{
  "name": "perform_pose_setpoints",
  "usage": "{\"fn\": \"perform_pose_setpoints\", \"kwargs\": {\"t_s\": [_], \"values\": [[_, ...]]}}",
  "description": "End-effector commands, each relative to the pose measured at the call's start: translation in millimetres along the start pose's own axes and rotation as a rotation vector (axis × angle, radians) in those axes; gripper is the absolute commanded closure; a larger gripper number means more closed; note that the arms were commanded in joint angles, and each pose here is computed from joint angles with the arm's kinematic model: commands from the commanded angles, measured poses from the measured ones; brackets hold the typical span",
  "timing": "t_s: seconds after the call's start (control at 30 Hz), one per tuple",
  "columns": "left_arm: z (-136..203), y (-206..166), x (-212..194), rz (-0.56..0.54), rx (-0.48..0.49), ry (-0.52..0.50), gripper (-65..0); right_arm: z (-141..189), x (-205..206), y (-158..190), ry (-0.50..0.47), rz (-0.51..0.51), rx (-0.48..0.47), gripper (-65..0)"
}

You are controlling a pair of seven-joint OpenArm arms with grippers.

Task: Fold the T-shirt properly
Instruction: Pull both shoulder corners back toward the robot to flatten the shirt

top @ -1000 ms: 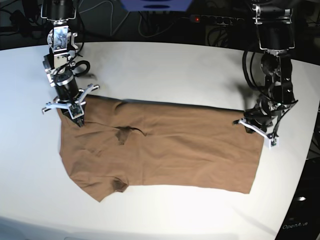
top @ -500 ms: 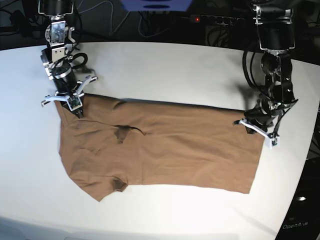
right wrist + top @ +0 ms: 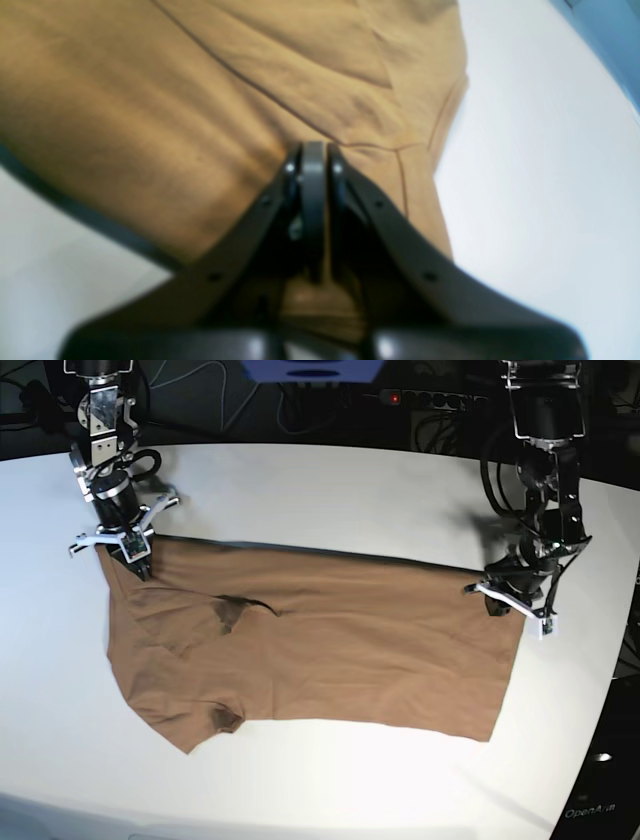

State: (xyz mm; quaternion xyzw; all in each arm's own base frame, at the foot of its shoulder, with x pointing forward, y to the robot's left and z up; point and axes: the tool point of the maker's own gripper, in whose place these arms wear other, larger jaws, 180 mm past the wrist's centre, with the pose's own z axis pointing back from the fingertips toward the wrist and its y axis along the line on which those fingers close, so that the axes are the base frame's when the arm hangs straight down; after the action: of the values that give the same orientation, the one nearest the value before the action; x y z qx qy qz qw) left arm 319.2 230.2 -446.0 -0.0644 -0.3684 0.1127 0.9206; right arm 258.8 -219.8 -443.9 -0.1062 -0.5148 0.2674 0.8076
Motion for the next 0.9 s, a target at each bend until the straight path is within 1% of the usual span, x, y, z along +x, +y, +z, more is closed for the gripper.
{"fn": "perform_pose_setpoints", "kwargs": {"t_s": [0.0,0.1,0.23,0.43,0.47,0.57,0.7,0.8,0.87], "values": [[3,7,-38,-0.008,0.027,0.142,-2.7,8,-20,2,0.082,0.019,0.021,-0.7],[6,4,-58,0.006,0.021,0.173,-2.7,11,-25,5,0.092,0.018,0.027,-0.7],[21,0,-72,-0.008,0.012,0.176,-2.7,18,-32,11,0.11,0.016,0.04,-0.7],[35,-15,-77,-0.016,-0.012,0.155,-2.7,26,-40,14,0.13,0.013,0.046,-0.7],[37,-14,-81,-0.016,-0.01,0.163,-2.7,29,-42,13,0.134,0.011,0.042,-0.7],[39,-12,-90,-0.016,-0.007,0.181,-2.7,36,-43,6,0.105,0.0,0.02,-0.7],[44,-6,-100,-0.022,0.002,0.202,-2.7,49,-52,-7,0.102,-0.011,-0.022,-0.7],[47,-4,-108,-0.021,0.006,0.217,-2.7,58,-60,-9,0.124,-0.012,-0.029,-0.7],[49,-3,-114,-0.02,0.009,0.228,-2.7,60,-59,-8,0.114,-0.012,-0.026,-0.7]]}}
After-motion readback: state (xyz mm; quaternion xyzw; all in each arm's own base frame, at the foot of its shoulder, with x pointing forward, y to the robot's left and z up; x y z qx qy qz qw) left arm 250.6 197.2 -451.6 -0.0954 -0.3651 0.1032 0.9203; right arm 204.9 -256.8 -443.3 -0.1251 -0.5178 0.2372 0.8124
